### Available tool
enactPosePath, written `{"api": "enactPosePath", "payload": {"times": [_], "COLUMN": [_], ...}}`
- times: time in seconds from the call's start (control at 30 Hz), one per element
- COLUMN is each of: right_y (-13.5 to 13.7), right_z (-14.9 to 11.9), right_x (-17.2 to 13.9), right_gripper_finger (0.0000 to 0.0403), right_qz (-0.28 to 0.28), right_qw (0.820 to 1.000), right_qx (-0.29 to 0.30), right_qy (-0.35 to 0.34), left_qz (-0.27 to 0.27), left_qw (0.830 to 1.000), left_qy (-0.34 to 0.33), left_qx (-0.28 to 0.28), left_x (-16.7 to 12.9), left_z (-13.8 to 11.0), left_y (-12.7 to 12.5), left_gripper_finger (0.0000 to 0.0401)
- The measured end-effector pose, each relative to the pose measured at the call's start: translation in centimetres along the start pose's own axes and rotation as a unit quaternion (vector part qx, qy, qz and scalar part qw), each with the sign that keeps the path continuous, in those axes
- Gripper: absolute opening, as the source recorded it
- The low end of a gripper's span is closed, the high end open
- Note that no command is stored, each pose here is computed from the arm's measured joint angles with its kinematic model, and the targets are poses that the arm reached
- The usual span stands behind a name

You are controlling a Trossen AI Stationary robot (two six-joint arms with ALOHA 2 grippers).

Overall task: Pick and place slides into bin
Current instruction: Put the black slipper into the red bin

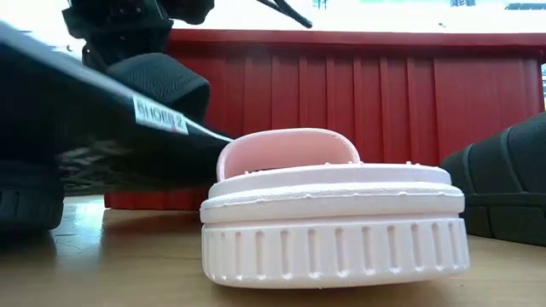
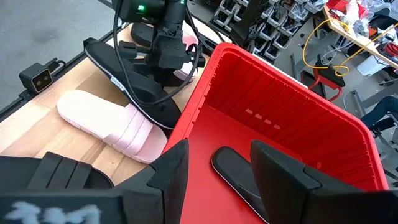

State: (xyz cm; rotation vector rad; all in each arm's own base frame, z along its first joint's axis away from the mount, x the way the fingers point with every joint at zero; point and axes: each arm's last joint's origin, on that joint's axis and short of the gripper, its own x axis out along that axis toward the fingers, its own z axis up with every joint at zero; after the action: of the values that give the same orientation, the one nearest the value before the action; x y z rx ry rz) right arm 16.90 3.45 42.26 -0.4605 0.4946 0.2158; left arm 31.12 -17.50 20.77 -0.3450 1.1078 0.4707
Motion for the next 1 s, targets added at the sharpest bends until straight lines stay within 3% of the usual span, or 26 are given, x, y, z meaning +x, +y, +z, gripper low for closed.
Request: {"api": "enactPosePath", "payload": {"times": [0.2, 0.63, 0.73, 1.0], "right_y": [0.0, 0.0, 0.0, 0.0], "right_z": [0.0, 0.0, 0.0, 0.0], "right_x": [0.0, 0.0, 0.0, 0.0], "right_gripper_finger": [0.0164, 0.0164, 0.0164, 0.0164], "right_qz": [0.0, 0.0, 0.0, 0.0], "right_qw": [1.0, 1.0, 1.0, 1.0], "right_qx": [0.0, 0.0, 0.0, 0.0], "right_qy": [0.0, 0.0, 0.0, 0.0], "left_qz": [-0.064, -0.217, -0.218, -0.152], "left_qw": [0.998, 0.972, 0.969, 0.969], "left_qy": [0.016, -0.088, -0.112, -0.193], "left_qx": [-0.008, 0.02, 0.026, -0.042], "left_x": [-2.9, -14.3, -15.9, -19.5], "left_z": [0.9, 4.6, 5.7, 11.0], "left_y": [-0.3, 0.4, 1.0, 5.3], "left_gripper_finger": [0.0002, 0.0001, 0.0, 0.0]}}
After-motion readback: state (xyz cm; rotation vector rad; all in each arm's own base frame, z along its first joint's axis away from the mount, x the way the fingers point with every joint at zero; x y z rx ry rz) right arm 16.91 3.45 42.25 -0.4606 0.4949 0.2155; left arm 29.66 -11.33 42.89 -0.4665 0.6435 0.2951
